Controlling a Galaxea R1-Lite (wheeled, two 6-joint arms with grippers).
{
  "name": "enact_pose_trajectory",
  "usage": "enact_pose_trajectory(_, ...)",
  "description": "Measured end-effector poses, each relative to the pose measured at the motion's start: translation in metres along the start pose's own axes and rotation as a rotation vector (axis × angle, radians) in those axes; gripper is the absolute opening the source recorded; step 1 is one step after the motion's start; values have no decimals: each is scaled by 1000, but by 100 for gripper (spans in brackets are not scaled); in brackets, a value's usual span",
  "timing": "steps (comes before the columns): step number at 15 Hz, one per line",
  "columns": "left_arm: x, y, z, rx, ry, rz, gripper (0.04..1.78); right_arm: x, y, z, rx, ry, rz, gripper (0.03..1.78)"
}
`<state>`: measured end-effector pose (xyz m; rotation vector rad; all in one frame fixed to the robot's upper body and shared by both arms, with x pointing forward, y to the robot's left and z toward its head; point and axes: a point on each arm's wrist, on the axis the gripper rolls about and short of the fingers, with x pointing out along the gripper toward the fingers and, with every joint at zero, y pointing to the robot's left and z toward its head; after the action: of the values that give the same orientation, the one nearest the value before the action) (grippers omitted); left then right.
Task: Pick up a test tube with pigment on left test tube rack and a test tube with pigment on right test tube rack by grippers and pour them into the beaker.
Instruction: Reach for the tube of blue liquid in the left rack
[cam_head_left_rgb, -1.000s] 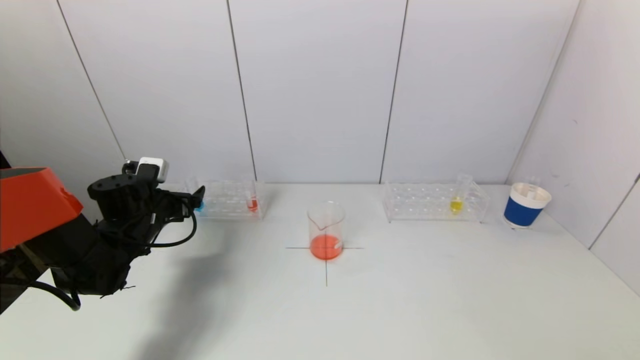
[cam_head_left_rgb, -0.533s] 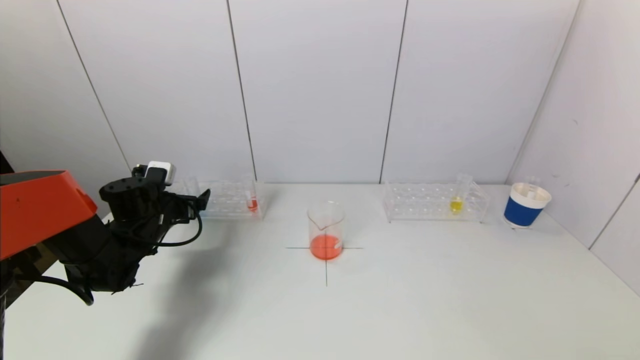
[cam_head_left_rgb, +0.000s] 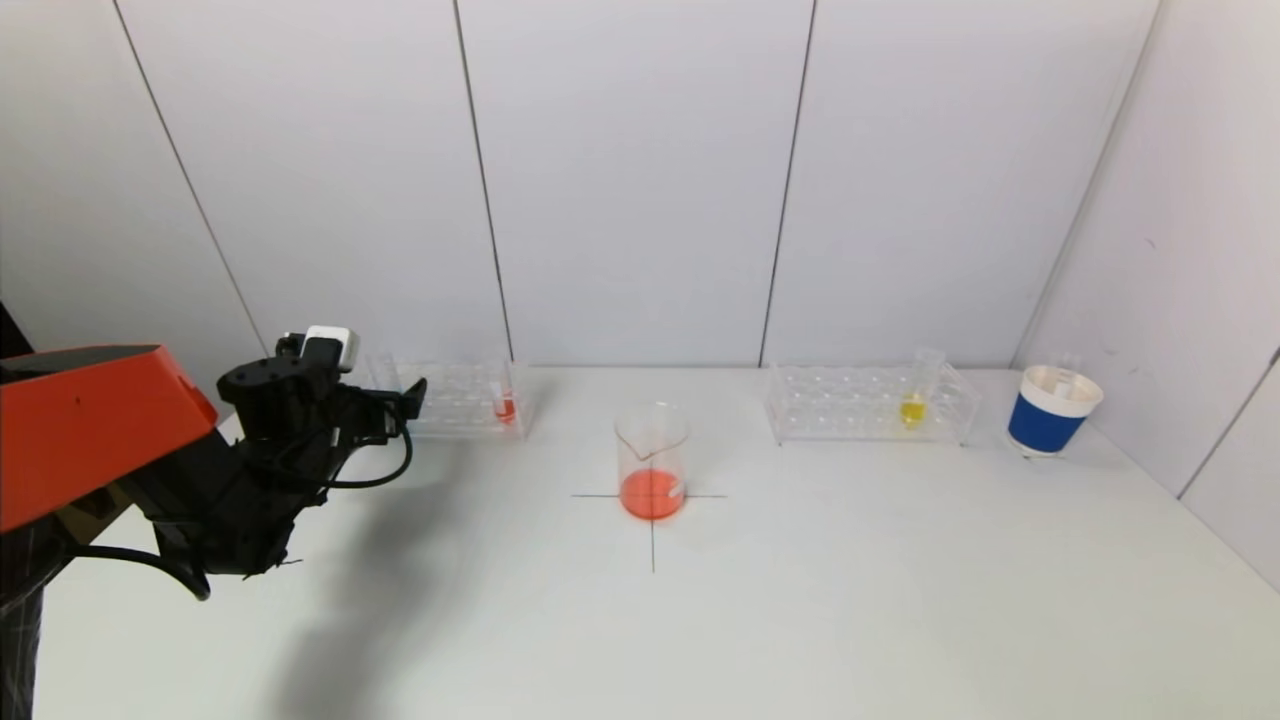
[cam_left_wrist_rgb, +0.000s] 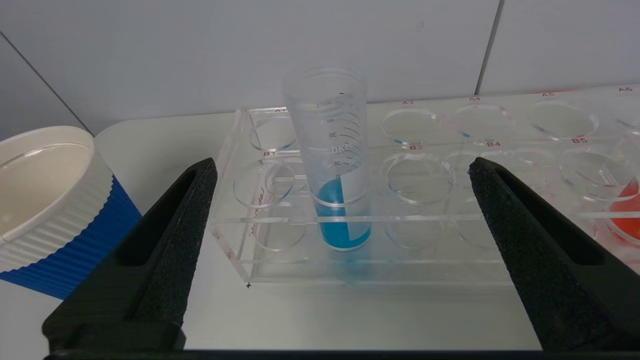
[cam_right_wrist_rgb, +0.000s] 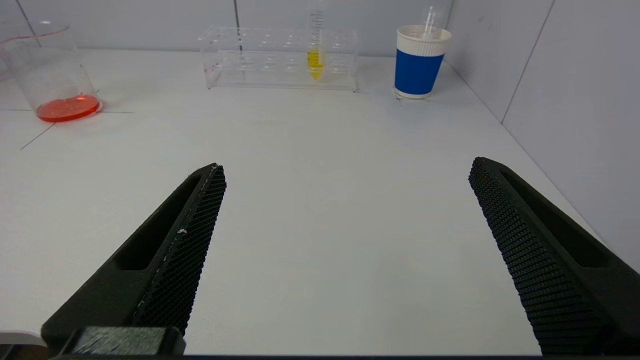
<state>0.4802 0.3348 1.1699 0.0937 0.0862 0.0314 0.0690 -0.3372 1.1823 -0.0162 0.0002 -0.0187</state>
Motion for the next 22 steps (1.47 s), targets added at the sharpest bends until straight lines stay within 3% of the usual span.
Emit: enact_pose_trajectory(22, 21, 2, 8, -34, -31, 7, 176, 0, 0, 0, 0, 0, 0, 177)
